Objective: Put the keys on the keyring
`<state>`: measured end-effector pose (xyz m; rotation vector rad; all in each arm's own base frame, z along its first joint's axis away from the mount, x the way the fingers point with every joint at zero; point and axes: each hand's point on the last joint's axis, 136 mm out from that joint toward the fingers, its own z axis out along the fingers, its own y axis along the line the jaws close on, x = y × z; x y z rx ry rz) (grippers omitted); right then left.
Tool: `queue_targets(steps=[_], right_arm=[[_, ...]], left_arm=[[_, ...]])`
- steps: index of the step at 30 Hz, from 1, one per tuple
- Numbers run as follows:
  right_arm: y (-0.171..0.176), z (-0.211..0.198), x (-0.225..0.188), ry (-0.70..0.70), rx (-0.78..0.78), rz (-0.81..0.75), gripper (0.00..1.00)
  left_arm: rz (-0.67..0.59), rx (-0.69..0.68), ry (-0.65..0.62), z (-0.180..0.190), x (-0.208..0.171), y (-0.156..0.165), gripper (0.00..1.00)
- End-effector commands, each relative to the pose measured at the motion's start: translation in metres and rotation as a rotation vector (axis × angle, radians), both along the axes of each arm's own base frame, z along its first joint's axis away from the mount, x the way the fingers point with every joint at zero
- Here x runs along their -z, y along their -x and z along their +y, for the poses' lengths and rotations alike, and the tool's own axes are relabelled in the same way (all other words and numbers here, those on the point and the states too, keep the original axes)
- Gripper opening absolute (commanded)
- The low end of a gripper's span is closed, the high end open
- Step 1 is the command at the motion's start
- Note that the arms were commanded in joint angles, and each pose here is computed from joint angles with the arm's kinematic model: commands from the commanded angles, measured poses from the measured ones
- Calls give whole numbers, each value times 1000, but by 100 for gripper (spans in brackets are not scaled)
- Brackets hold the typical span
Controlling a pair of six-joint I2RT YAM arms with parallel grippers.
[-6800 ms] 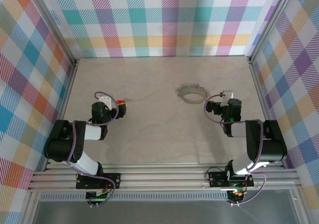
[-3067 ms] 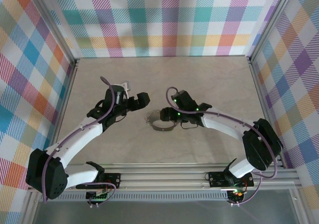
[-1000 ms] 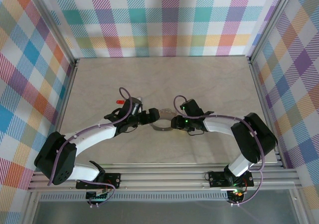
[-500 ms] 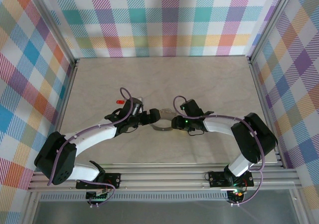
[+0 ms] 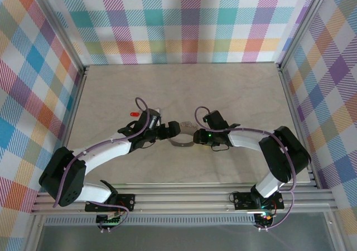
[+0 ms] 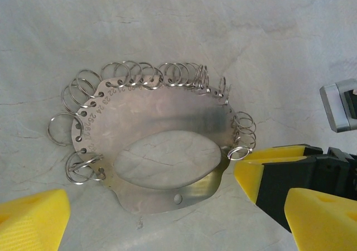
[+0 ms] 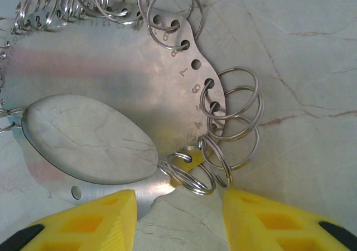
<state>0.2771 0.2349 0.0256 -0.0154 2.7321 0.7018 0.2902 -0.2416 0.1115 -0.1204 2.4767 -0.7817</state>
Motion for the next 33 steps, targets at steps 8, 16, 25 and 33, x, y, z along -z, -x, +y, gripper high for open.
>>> queue_targets(steps=[8, 16, 25, 33], right_arm=[[-9, 13, -11, -62, -42, -21, 43], [-7, 26, -21, -129, -82, -18, 34], [5, 16, -27, -131, -62, -16, 36], [14, -3, -28, -83, -6, -24, 43]], left_arm=[[-45, 31, 22, -13, -16, -4, 98], [-46, 31, 21, -13, -16, -4, 98], [-48, 34, 23, -14, -16, -3, 98], [-52, 37, 27, -15, -17, -4, 98]])
